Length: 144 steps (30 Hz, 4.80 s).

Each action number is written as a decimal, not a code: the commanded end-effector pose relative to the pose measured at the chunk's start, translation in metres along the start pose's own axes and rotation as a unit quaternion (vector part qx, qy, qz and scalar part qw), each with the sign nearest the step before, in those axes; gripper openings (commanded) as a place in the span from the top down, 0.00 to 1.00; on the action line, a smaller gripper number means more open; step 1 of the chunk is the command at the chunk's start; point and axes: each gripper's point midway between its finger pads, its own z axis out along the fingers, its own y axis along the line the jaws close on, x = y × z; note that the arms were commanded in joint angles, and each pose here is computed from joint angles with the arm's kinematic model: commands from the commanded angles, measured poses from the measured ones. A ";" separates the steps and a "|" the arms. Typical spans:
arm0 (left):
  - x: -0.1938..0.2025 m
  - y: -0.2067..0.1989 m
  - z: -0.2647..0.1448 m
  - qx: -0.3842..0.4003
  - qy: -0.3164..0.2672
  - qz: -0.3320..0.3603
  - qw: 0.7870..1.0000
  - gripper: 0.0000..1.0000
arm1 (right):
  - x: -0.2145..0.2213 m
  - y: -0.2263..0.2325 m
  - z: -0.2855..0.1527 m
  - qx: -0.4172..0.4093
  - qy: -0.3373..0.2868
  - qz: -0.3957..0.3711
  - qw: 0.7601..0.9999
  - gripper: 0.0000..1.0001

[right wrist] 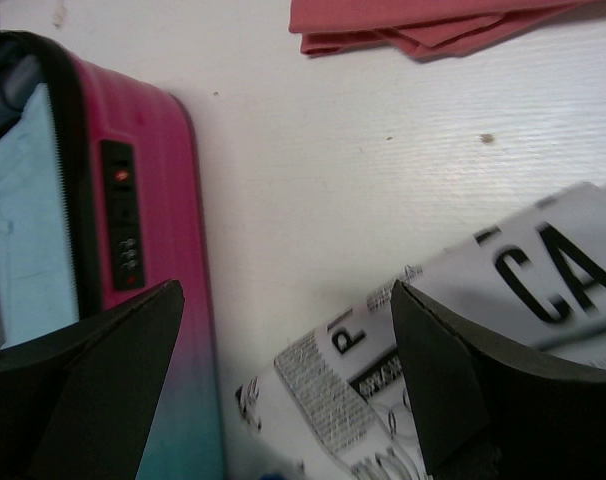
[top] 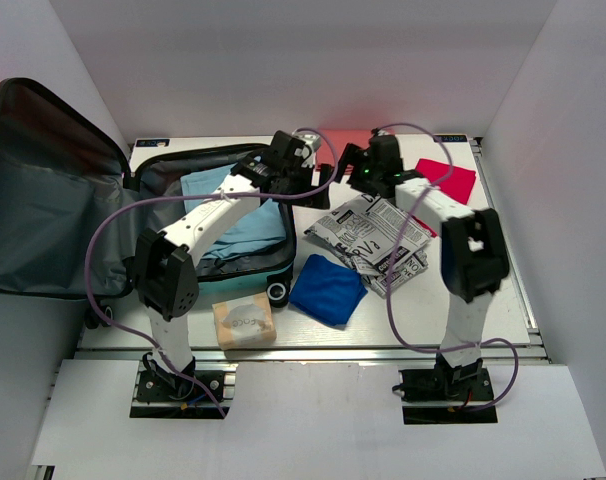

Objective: Pack the luggage

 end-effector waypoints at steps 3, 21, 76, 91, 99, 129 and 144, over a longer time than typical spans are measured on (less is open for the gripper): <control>-0.029 -0.032 0.025 0.086 -0.006 0.107 0.990 0.02 | -0.026 -0.004 -0.090 0.029 -0.050 0.009 0.998 0.11; 0.007 -0.018 0.161 0.115 0.062 0.114 0.985 0.02 | 0.141 -0.152 -0.174 0.217 0.023 0.188 0.958 0.11; -0.107 0.005 -0.070 -0.054 -0.211 0.006 0.976 1.00 | -0.028 0.045 -0.159 -0.058 -0.077 -0.155 0.983 1.00; -0.021 0.145 -0.154 -0.344 -0.224 -0.117 0.904 1.00 | 0.021 0.210 -0.049 -0.177 0.005 -0.281 0.943 1.00; -0.019 0.192 -0.162 -0.379 -0.245 -0.092 0.888 1.00 | 0.035 0.233 -0.020 -0.161 -0.016 -0.273 0.948 1.00; 0.054 0.289 -0.101 -0.421 -0.097 -0.199 0.880 0.48 | 0.051 0.184 0.035 -0.054 -0.006 -0.243 0.968 0.82; 0.051 0.303 -0.102 -0.426 -0.097 -0.216 0.873 0.24 | 0.014 0.215 -0.037 -0.102 -0.040 -0.264 0.958 0.11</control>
